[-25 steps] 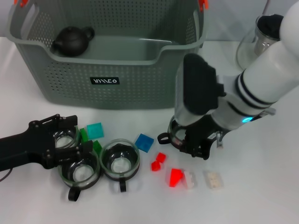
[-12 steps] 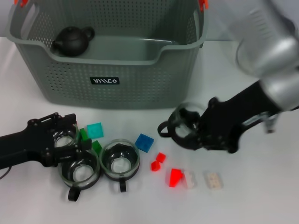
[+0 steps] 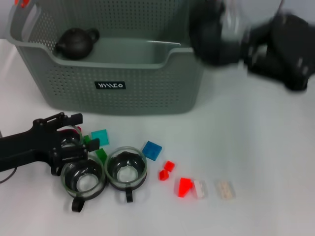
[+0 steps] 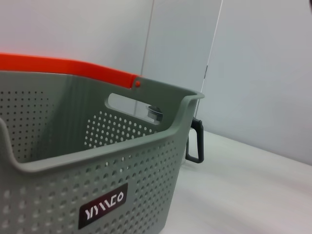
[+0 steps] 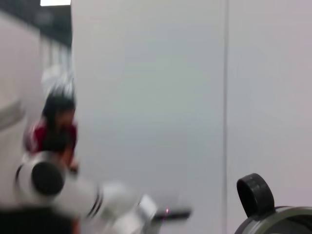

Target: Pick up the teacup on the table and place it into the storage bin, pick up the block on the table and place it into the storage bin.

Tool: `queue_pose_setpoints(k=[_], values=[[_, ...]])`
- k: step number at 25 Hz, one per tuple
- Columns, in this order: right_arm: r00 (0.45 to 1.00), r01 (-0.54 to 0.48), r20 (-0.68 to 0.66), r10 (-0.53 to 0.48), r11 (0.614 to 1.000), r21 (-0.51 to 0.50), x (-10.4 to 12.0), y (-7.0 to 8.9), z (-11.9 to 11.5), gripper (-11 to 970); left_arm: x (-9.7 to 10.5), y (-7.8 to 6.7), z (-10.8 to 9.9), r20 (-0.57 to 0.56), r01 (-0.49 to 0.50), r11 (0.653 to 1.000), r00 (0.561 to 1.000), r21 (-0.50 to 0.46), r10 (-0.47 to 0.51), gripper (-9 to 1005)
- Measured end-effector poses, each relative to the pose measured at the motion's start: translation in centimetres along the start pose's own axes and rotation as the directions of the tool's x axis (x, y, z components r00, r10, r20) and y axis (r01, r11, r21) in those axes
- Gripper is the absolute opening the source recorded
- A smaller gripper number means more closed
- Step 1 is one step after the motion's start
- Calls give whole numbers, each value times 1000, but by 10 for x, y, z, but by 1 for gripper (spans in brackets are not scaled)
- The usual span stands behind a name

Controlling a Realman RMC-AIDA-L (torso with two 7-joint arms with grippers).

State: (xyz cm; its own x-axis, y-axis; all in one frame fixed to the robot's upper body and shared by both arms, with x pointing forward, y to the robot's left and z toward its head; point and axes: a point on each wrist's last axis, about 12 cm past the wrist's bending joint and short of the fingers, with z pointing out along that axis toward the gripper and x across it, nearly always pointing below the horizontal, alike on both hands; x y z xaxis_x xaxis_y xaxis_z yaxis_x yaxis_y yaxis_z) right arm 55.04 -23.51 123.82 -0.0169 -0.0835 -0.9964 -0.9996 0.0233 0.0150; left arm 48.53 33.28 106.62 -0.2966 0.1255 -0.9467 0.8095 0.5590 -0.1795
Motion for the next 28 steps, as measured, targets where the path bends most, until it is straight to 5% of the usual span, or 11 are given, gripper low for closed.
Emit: queue_pose_setpoints(k=[8,17,28], values=[[991,-87,116,65,976,198,-38,-40,20,50,-2,0,3,8,3,1000,1000,3,-3,885],[985,-69,-117,125,914,400,-64,-93,89,49,0,-1,3,38,15,1000,999,-6,-15,885],[918,44,-354,180,840,540,-59,-129,150,49,4,-5,0,39,26,1000,999,-3,-26,885]])
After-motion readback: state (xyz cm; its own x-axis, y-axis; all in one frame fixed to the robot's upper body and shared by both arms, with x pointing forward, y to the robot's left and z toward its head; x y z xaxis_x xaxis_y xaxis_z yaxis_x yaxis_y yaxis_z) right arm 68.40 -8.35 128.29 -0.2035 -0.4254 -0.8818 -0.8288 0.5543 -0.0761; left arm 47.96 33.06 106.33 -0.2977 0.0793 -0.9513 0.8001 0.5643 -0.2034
